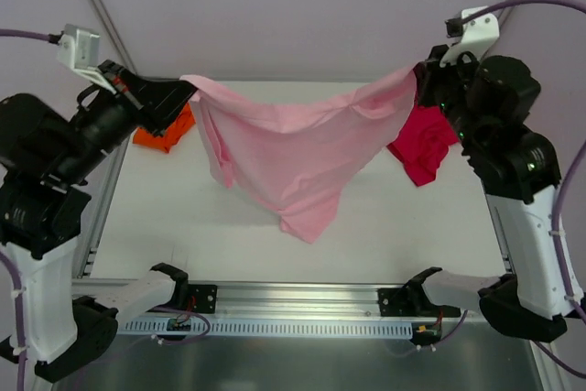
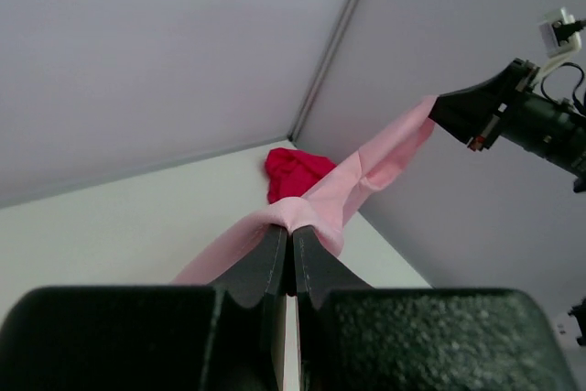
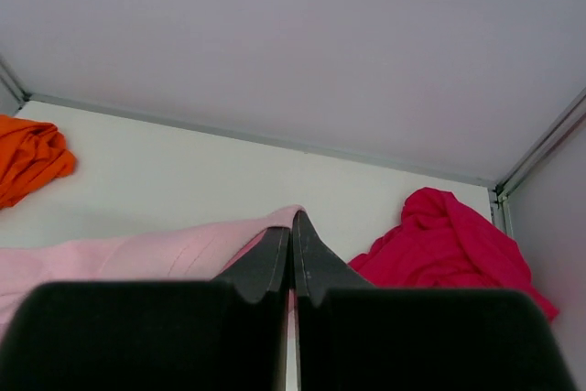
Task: Fold and stack the t-shirts
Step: Flatten out the tshirt
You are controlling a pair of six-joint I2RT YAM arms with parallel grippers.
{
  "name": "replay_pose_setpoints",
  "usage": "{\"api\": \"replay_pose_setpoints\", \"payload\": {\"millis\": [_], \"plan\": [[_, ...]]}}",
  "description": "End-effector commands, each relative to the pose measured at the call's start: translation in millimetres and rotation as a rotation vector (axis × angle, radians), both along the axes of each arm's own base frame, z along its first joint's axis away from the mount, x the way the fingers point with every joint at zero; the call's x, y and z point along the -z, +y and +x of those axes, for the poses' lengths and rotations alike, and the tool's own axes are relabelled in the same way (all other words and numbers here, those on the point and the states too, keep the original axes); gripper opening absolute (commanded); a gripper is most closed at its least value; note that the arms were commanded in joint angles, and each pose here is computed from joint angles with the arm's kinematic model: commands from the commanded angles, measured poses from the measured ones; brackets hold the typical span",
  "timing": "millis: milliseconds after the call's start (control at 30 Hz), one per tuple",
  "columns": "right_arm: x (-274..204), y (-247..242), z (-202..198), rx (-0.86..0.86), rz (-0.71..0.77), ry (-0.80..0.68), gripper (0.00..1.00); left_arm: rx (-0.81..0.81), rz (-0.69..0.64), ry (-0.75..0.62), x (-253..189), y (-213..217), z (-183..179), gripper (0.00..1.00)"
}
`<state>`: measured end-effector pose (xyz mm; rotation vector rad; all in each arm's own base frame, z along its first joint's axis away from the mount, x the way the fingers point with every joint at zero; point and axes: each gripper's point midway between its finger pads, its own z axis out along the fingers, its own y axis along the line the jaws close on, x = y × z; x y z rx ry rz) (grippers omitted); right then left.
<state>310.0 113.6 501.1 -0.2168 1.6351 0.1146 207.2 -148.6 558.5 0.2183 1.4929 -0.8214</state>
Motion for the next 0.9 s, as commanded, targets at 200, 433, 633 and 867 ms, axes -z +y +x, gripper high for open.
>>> {"api": "replay_pose_setpoints", "payload": {"millis": [200,433,633,867], "plan": [[-27,-49,-99,-0.034,0.081,-0.128,0.01,0.299,0.02,-0.016,0,-15,-90,0.0],[-62,-73,-132,-0.008,0.168,-0.257,0.01,0.34,0.0,-0.084,-13,-11,-117,0.0],[-81,-78,-133,0.01,0.195,-0.333,0.01,0.328,0.001,-0.124,-24,-7,-122,0.0],[-92,-71,-111,0.031,0.106,-0.341,0.01,0.234,-0.041,-0.186,-46,4,-114,0.0]]}}
